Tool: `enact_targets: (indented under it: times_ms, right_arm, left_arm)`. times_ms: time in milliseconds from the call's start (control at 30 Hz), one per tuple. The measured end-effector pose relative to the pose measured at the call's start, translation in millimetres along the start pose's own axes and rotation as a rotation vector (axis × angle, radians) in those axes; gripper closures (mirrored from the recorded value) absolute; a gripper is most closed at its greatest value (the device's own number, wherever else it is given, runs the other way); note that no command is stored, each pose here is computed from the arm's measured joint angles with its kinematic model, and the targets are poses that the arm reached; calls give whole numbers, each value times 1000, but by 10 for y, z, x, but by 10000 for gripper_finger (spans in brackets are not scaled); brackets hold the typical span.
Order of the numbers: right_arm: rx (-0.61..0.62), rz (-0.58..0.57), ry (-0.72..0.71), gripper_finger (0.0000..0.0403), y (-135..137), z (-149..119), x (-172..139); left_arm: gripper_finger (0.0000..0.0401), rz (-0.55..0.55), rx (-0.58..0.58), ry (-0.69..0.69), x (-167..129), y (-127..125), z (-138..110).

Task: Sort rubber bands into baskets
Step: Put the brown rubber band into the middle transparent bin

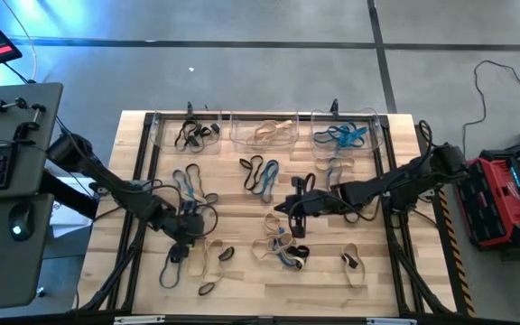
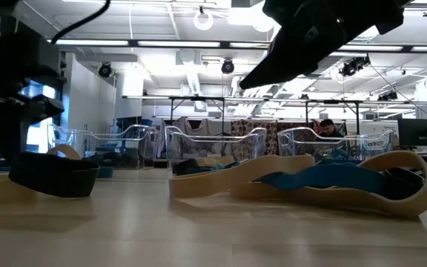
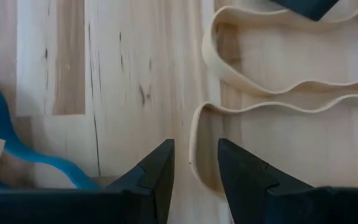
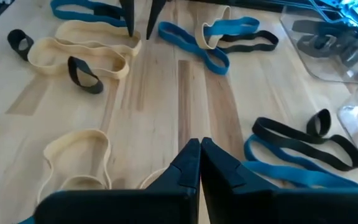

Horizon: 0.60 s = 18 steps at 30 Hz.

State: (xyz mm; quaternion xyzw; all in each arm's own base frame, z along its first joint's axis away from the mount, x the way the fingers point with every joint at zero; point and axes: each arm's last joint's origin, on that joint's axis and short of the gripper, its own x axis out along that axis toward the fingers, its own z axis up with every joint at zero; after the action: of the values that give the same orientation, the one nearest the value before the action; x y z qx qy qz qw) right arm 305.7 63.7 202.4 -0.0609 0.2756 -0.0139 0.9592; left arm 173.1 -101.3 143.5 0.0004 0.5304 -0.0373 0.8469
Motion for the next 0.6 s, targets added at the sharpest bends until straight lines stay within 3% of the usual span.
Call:
enact_targets:
  times_ms: [267,533,600]
  right_arm:
    - [-17,0,6,403,0,-6,0]
    - [-18,0,10,403,0,-10,0]
    - [-18,0,10,403,0,-10,0]
  left_arm:
    - [293,13,-81,68,132,64,2]
    - [388,-31,-54,53,117,36,83]
    - [395,-36,-33,17,71,5,181]
